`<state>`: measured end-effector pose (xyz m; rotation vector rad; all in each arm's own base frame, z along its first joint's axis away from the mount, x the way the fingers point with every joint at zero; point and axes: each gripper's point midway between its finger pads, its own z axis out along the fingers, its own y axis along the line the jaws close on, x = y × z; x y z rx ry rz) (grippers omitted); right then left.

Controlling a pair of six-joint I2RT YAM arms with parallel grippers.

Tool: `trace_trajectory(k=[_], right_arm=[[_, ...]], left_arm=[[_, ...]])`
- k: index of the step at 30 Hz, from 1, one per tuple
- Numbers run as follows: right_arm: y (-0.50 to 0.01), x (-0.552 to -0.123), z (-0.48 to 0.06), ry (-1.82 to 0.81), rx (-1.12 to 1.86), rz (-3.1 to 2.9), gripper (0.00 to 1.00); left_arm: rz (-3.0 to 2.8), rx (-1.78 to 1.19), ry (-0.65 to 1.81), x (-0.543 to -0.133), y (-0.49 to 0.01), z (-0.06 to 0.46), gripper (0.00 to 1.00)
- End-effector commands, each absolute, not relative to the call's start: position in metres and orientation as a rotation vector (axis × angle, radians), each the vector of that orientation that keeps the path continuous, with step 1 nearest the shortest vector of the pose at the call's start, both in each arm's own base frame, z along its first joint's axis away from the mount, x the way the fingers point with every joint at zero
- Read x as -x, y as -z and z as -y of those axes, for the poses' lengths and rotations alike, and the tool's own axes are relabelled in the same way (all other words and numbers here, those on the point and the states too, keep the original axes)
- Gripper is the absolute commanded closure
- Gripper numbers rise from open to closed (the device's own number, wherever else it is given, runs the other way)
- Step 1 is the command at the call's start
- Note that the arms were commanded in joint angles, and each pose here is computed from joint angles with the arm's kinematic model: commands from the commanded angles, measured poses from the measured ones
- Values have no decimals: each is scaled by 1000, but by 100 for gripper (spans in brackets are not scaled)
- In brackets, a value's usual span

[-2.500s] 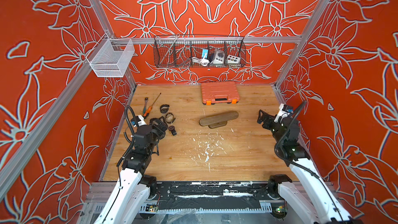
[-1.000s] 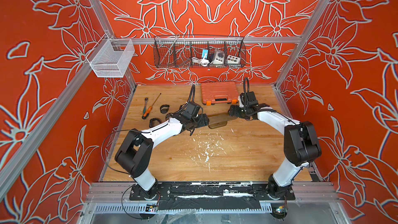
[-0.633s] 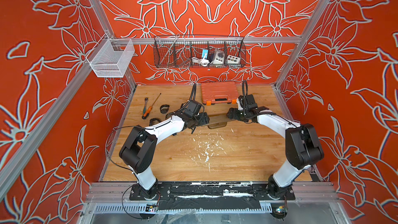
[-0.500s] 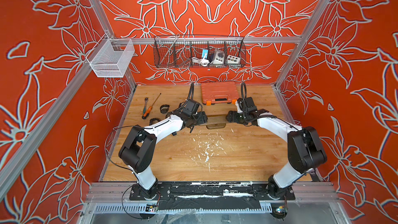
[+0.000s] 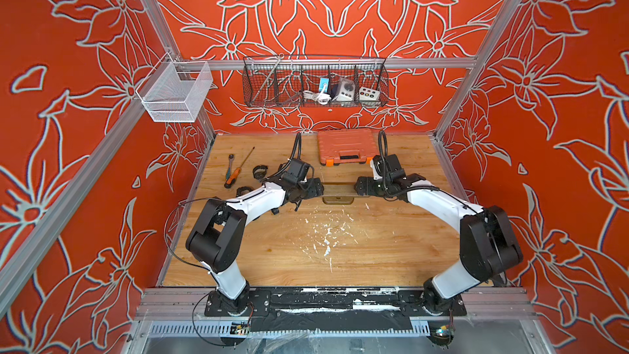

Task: Place watch on stand
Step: Move the stand to the center of the board, then pick up the watch at the center of the board.

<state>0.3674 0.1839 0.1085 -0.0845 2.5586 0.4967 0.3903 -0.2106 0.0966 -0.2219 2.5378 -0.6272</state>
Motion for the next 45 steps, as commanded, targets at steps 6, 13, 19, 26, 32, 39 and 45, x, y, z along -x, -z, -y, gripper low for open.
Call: trace_trajectory(k=[6, 13, 19, 26, 32, 39, 45], right_arm=[[-98, -366, -200, -605, 107, -2575, 6], [-98, -362, -210, -642, 144, -2574, 10], [-95, -348, -215, -647, 161, -2583, 11], [-96, -332, -213, -625, 160, -2578, 11], [-103, -322, -212, -632, 152, -2559, 9], [-113, -323, -195, -516, 131, -2540, 2], [-144, -309, -177, -456, 168, -2465, 2]], left_arm=[[-2480, 66, 745, -402, -114, 231, 13], [-2492, 61, 798, -391, -108, 234, 20], [-2494, 77, 783, -373, -108, 225, 20], [-2494, 89, 763, -350, -110, 216, 20], [-2496, 122, 728, -339, -110, 205, 18], [-2533, 200, 566, -336, -111, 181, 10], [-2534, 335, 391, -315, -131, 137, 9]])
